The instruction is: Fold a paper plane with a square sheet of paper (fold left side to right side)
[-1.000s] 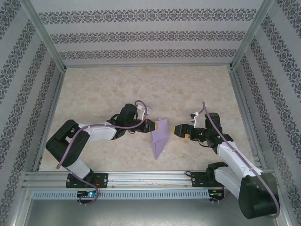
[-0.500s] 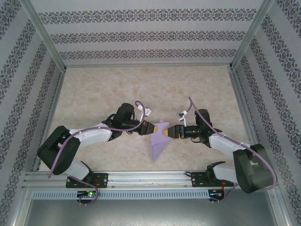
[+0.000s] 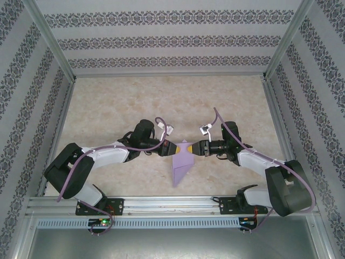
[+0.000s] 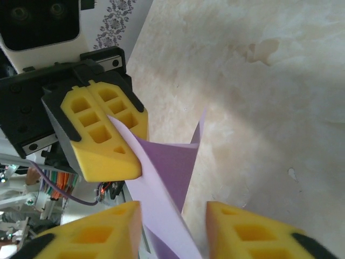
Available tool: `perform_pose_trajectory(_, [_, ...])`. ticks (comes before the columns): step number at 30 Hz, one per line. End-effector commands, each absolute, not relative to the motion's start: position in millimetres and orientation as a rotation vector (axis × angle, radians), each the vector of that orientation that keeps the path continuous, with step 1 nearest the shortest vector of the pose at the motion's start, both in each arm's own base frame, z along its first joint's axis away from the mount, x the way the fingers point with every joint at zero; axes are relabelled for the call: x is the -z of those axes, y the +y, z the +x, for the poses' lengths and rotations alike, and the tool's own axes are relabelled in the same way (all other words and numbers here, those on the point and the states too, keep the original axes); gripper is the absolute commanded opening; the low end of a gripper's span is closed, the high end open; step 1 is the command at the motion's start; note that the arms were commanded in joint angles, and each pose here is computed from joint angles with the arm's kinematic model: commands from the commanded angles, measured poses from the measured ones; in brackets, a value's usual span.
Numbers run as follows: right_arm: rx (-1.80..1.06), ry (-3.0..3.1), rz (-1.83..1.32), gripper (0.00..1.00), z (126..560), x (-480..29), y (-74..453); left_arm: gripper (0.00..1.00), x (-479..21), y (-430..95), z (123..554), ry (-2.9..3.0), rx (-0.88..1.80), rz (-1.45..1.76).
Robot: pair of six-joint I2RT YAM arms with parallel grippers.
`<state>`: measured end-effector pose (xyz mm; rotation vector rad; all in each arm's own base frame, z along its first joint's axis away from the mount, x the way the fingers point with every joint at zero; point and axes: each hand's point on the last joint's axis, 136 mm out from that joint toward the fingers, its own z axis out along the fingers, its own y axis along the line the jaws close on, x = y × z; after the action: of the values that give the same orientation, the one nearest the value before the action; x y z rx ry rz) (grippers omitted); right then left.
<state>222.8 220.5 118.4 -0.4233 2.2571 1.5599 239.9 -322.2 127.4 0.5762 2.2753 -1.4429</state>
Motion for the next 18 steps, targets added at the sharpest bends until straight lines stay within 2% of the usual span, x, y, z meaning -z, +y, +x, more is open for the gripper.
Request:
perform_pose_trajectory(1, [-1.510, 2.260, -0.442, 0.26, 230, -117, 222, 0.00, -120, -318, 246, 2.288, 1.418, 0.549])
perform_pose_trajectory(3, [-1.482, 2.283, -0.425, 0.16, 232, -112, 220, 0.00, -118, -318, 247, 2.296, 1.406, 0.546])
perform_pose_trajectory(7, [-1.410, 2.350, -0.376, 0.01, 236, -99, 215, 0.22, -109, -310, 252, 2.334, 1.317, 0.513])
perform_pose_trajectory(11, [-1.359, 2.461, -0.284, 0.00, 242, -75, 211, 0.40, -103, -291, 262, 2.373, 1.126, 0.457])
perform_pose_trajectory(18, [-1.322, 2.558, -0.101, 0.00, 255, -59, 208, 0.41, -123, -255, 265, 2.352, 0.841, 0.462])
